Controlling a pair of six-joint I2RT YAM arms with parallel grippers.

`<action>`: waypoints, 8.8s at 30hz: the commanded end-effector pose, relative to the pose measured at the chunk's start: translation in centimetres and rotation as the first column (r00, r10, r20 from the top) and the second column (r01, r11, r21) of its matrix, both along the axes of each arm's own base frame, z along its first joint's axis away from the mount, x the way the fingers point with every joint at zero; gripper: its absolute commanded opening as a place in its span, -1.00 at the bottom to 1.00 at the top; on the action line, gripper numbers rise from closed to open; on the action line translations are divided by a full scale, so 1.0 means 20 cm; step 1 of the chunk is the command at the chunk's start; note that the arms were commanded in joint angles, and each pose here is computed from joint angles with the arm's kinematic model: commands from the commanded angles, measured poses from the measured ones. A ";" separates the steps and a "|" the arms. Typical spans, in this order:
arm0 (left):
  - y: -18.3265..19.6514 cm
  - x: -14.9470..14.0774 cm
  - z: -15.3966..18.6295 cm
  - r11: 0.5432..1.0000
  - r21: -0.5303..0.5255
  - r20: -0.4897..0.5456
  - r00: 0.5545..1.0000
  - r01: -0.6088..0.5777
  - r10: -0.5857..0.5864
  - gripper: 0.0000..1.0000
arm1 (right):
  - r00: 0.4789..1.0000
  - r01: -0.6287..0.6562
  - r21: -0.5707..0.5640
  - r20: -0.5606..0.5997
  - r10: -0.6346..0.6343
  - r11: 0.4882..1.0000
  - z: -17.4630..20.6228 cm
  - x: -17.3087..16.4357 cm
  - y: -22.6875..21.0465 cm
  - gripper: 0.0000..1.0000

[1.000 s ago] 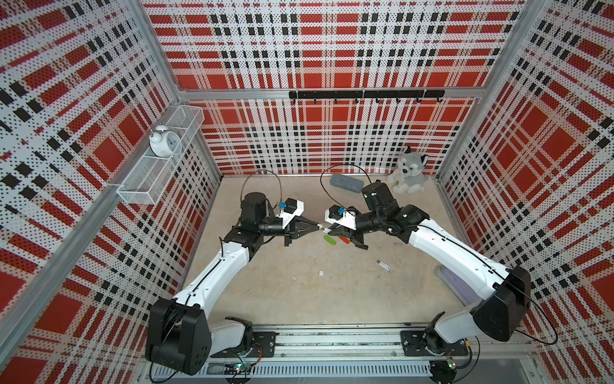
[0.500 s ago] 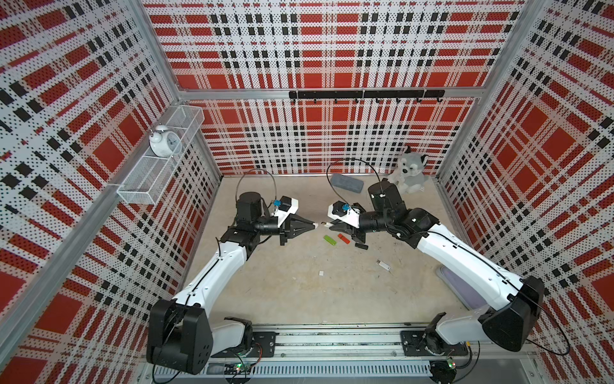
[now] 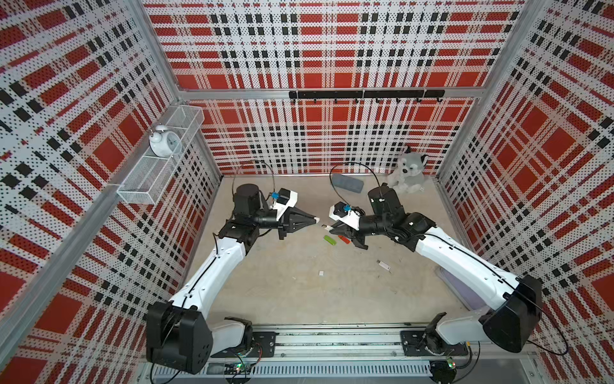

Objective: Close the usb drive cover
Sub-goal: Close the cover of the USB drive, then place the USB drive at the center of the board, then pick up the cover from the center of the board.

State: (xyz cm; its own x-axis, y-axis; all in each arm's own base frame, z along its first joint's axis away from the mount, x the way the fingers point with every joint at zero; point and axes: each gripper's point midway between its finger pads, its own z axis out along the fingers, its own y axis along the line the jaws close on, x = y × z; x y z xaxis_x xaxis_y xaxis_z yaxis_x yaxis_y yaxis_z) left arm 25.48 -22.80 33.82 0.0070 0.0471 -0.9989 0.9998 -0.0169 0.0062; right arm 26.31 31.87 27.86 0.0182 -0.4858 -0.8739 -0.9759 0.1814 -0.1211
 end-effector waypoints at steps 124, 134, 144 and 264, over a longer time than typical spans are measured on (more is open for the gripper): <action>-0.13 0.03 -0.13 0.996 0.049 -0.156 0.985 -0.071 0.078 -1.00 | 0.974 -0.225 0.122 0.043 0.221 0.967 0.33 -0.12 0.27 -1.00; -0.18 -0.16 -0.20 0.995 0.030 -0.190 0.977 0.099 -0.092 -1.00 | 0.954 -0.298 0.144 0.031 0.297 0.944 0.38 -0.16 0.31 -1.00; -0.04 -0.01 -0.08 0.989 0.052 -0.001 0.990 -0.141 0.141 -0.47 | 0.993 -0.111 0.016 -0.032 0.112 0.994 0.16 -0.02 0.13 -1.00; 0.56 0.31 -0.34 0.400 -0.082 -0.271 0.407 -0.913 0.872 0.09 | 0.969 -0.008 -0.273 -0.238 -0.059 0.962 -1.38 -0.16 0.12 -0.43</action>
State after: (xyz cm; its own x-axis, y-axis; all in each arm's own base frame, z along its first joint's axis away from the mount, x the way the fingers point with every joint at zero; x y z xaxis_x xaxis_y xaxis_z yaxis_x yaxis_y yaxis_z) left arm 31.71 -11.57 26.55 -0.0912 -0.2463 -0.9649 0.4136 0.8720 -0.2617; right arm 23.89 35.92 2.05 -0.1365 -0.6619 -0.7371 -0.9836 0.1789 0.0215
